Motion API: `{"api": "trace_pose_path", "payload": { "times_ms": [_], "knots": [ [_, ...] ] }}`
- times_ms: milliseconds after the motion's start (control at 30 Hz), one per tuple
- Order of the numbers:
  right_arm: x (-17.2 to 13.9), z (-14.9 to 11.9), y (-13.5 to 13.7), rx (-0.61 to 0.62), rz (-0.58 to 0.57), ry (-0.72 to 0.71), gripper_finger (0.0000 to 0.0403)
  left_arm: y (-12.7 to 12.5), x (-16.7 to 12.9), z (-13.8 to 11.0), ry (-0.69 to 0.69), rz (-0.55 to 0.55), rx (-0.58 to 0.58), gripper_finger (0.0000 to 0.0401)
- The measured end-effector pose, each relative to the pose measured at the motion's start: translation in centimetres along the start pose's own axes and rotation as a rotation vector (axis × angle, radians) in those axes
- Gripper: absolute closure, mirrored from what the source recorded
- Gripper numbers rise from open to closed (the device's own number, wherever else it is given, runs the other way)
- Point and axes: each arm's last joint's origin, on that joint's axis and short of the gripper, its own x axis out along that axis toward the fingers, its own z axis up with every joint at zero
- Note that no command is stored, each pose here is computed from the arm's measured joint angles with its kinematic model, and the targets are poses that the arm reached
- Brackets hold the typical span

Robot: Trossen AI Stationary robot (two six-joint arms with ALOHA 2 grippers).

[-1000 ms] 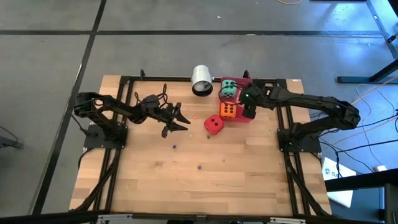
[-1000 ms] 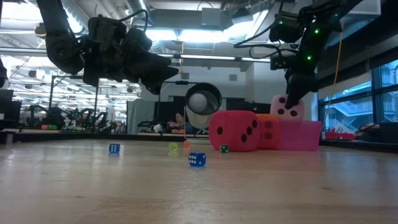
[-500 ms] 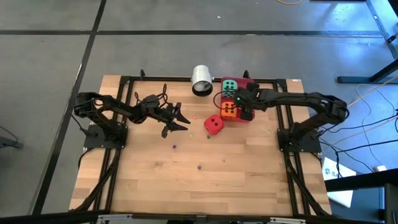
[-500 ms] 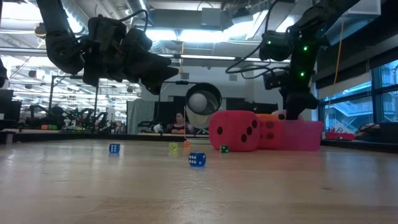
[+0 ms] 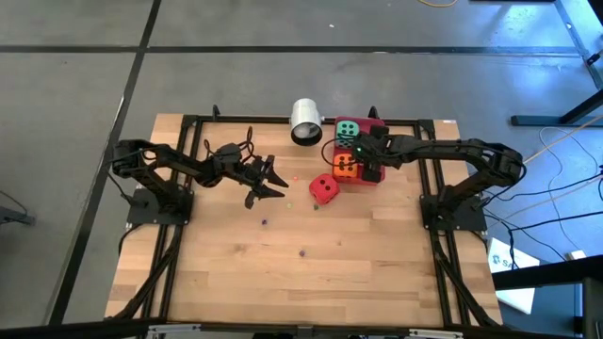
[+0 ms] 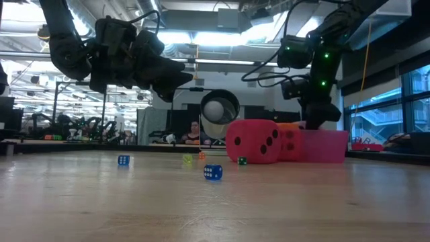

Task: Pick & Place Dice
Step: Put the big pink dice into the red bin

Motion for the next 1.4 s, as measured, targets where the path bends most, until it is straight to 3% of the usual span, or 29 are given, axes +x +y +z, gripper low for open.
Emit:
{"api": "trace_pose_path", "payload": {
  "times_ms": [600,1000,1400],
  "knots": [
    [0.10,-0.09,-0.32,-0.016,-0.032,0.013,0.0209,0.00,0.00,-0.03,0.002,0.000,-0.002,0.0244],
    [0.32,-0.19,-0.81,0.007,-0.042,0.013,0.0159,-0.15,0.00,-0.05,0.010,-0.051,-0.003,0.0244],
    [0.32,-0.11,-0.65,0.008,0.014,-0.011,0.0155,-0.16,0.00,-0.05,0.011,-0.053,-0.010,0.0244]
  ]
}}
